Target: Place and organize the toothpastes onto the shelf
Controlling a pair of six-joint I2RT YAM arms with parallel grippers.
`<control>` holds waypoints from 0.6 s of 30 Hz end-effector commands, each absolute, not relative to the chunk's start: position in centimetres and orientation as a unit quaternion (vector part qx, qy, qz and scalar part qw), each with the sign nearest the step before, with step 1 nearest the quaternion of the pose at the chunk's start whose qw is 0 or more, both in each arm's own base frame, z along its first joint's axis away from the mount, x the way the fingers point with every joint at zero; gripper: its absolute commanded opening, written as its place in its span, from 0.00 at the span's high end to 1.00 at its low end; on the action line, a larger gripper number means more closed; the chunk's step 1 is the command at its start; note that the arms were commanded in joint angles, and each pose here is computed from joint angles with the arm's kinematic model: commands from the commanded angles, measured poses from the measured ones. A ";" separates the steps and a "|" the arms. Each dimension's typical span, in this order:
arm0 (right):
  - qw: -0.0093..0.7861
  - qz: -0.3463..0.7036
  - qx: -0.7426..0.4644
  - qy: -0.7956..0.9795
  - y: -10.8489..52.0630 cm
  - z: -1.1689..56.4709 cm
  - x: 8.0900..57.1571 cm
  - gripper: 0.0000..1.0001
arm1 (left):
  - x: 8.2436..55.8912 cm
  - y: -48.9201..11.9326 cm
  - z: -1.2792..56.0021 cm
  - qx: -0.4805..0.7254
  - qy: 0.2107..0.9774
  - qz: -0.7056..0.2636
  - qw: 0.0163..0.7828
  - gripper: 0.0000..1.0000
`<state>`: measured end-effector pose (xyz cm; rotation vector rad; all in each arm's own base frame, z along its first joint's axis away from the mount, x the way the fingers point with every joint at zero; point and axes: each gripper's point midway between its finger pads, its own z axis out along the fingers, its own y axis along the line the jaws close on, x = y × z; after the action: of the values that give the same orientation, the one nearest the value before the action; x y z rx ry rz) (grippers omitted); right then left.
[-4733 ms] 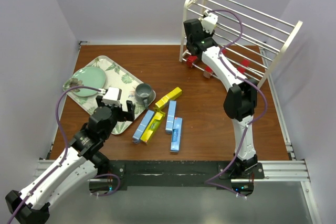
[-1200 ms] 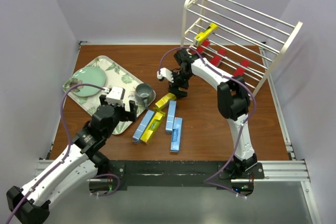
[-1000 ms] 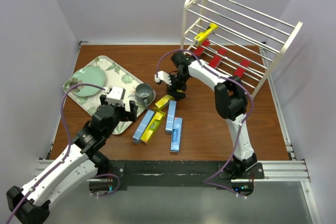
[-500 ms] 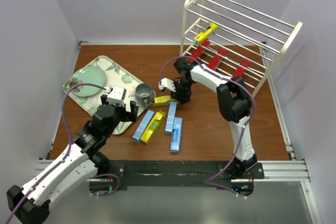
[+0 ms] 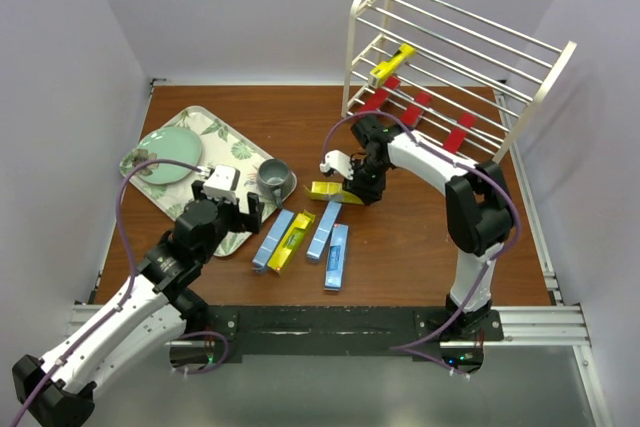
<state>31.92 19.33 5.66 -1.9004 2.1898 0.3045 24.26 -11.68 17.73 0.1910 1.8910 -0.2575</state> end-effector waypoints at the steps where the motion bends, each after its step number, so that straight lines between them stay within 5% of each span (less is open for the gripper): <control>1: 0.175 0.097 -0.581 0.789 19.5 8.8 32.3 0.85 | 24.7 -12.3 20.1 0.083 0.784 -0.127 0.602 0.03; 9: 0.296 0.118 -0.367 0.874 20.5 14.7 32.6 0.99 | 24.6 -12.5 20.4 0.086 0.782 -0.133 0.603 0.03; 18: 0.417 0.033 -0.094 0.903 17.3 21.7 33.1 1.00 | 24.5 -12.6 20.7 0.088 0.778 -0.141 0.606 0.03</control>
<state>30.87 19.12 16.99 -0.7135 2.3479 0.2024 24.05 -11.99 18.03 0.2022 1.8806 -0.2838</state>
